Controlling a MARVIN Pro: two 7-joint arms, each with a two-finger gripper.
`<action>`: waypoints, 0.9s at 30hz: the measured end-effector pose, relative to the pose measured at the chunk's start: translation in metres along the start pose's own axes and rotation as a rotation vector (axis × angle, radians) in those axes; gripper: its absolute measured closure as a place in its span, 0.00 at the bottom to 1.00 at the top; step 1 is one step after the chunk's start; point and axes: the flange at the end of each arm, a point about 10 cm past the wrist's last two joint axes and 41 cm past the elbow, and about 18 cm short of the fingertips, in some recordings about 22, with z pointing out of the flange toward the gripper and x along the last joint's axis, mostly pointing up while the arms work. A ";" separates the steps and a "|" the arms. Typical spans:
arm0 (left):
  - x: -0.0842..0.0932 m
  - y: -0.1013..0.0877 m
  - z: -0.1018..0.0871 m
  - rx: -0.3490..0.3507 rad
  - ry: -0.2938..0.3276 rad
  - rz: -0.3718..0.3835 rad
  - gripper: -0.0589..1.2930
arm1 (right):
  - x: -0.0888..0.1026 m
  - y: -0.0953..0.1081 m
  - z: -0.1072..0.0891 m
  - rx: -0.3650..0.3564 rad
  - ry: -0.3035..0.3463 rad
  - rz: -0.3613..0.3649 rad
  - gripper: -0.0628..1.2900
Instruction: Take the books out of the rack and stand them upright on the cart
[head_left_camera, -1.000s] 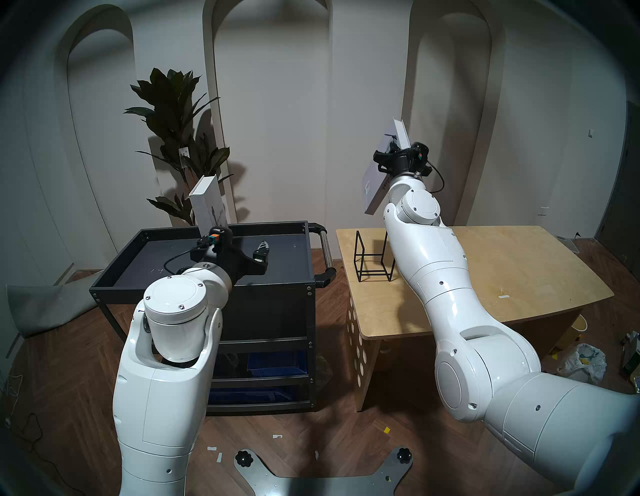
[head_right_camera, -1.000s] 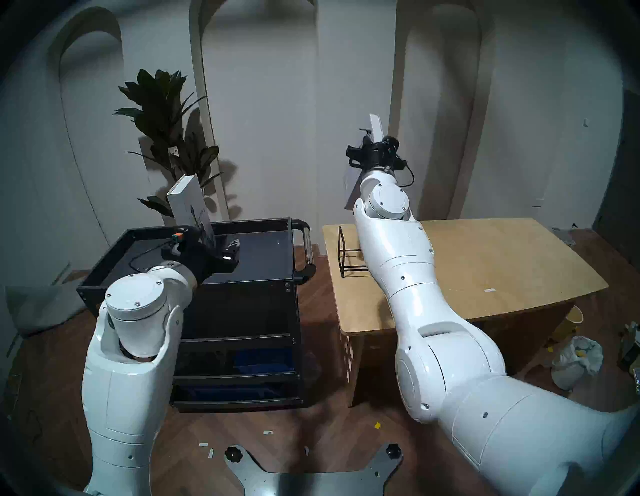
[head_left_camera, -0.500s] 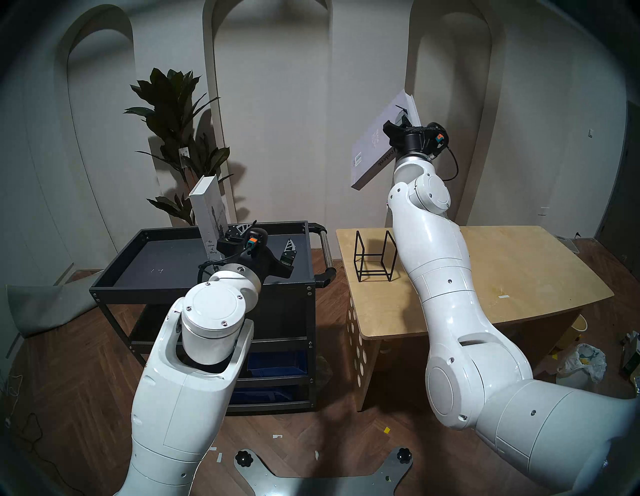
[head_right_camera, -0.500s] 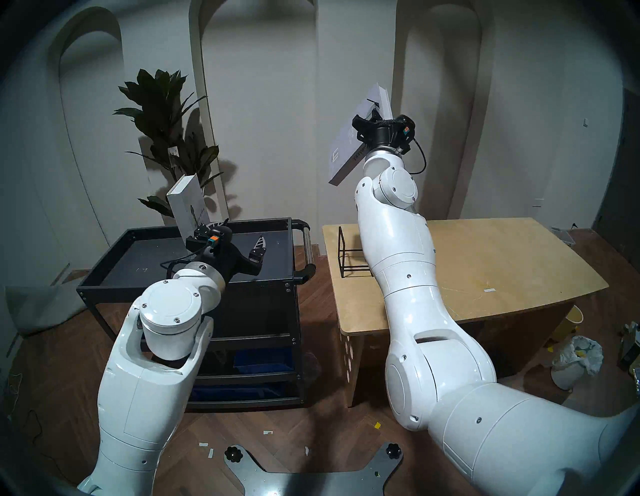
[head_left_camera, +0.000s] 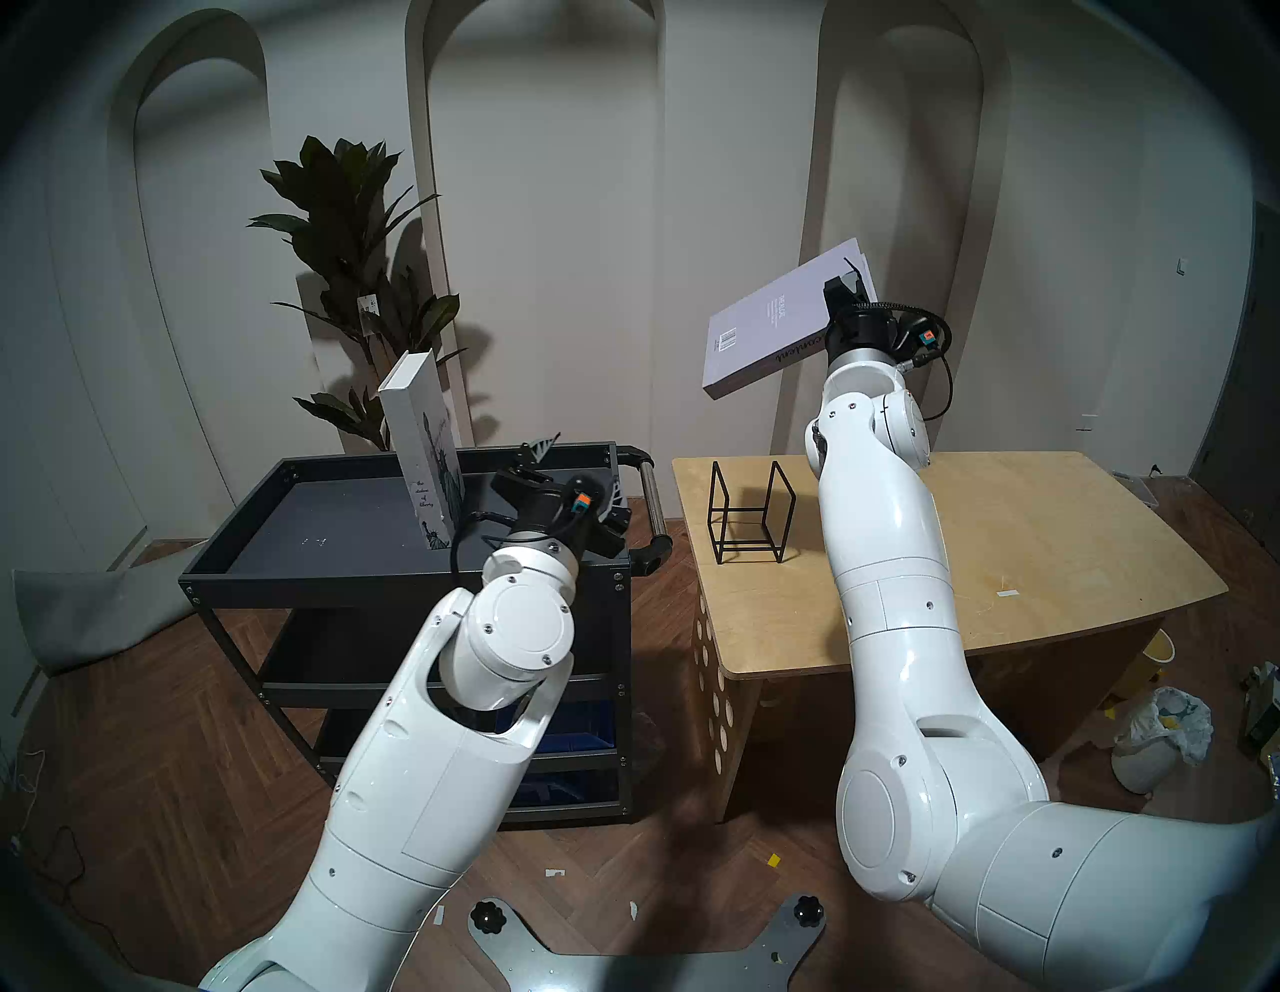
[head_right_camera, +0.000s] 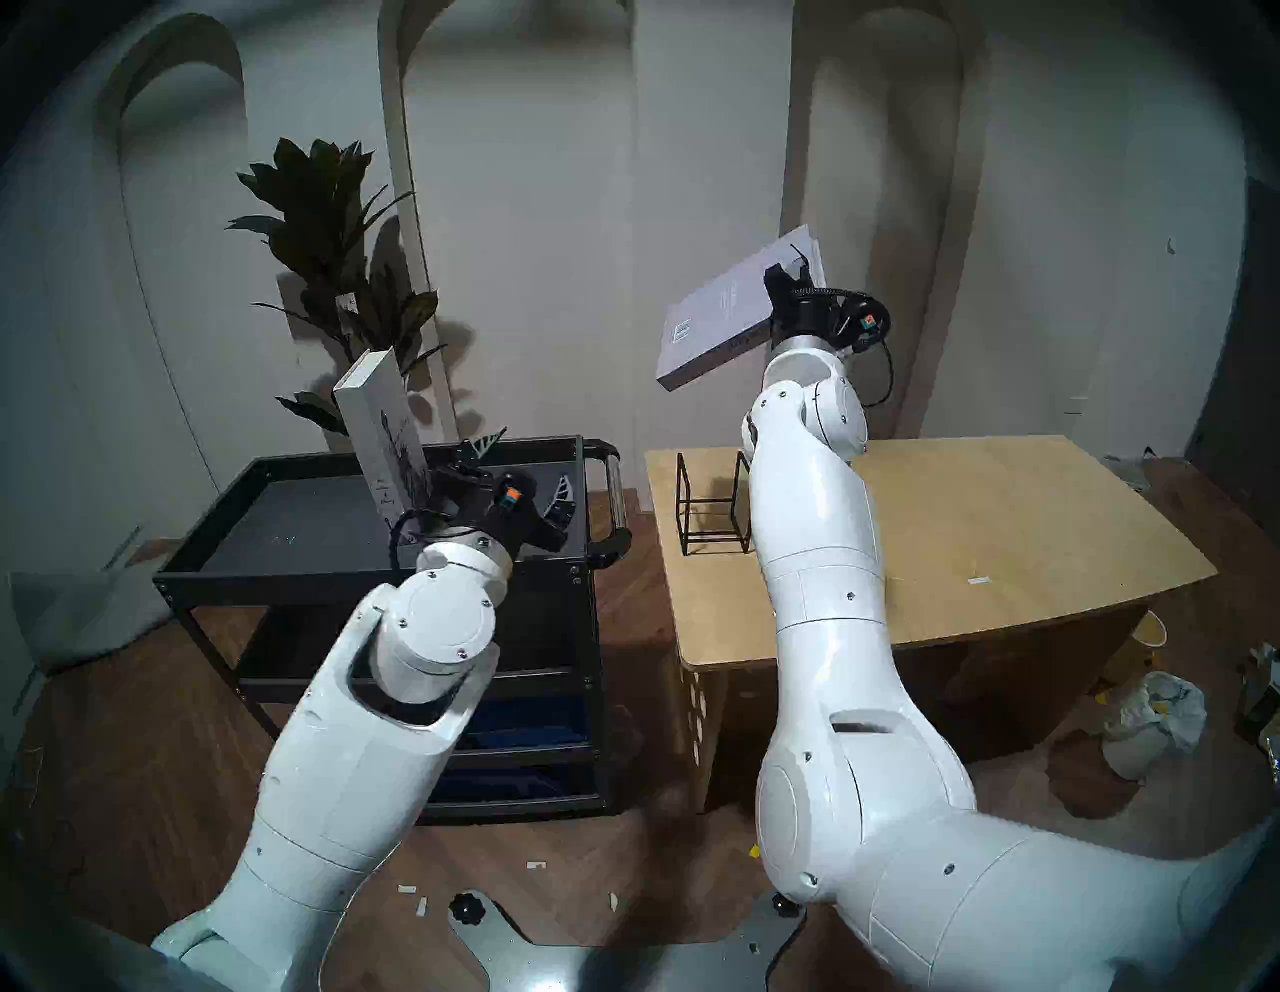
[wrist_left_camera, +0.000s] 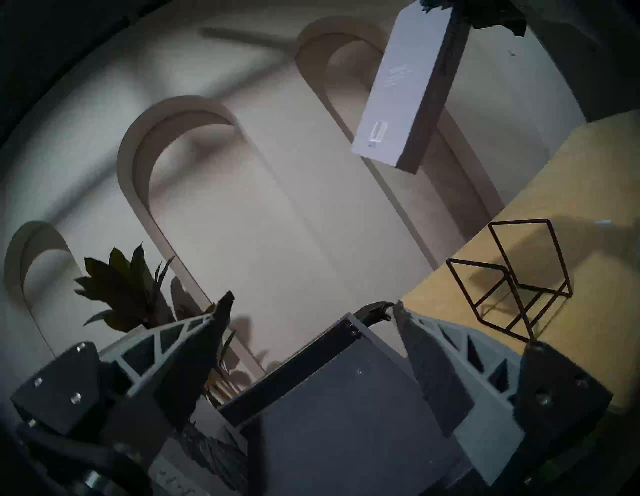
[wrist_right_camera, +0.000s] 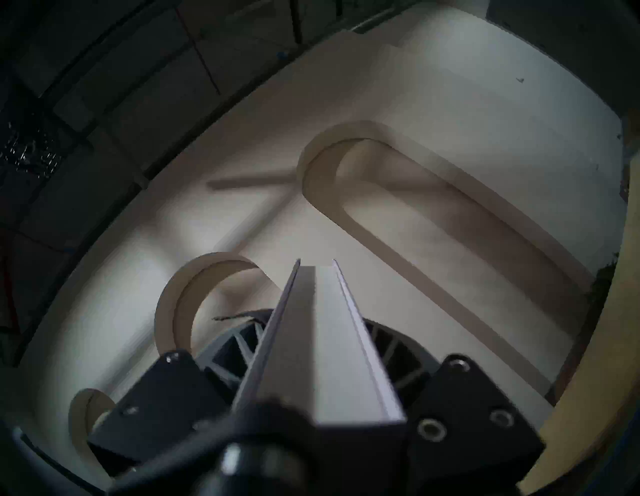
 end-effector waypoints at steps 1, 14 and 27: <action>0.001 0.003 0.002 0.001 0.010 0.011 0.06 | -0.001 0.001 -0.002 0.000 -0.005 0.023 0.63; 0.007 0.029 0.040 0.067 0.147 0.109 0.06 | -0.015 0.010 -0.029 0.056 -0.114 0.288 0.63; 0.014 0.038 0.066 0.169 0.280 0.206 0.06 | -0.035 0.014 -0.041 0.087 -0.180 0.356 0.63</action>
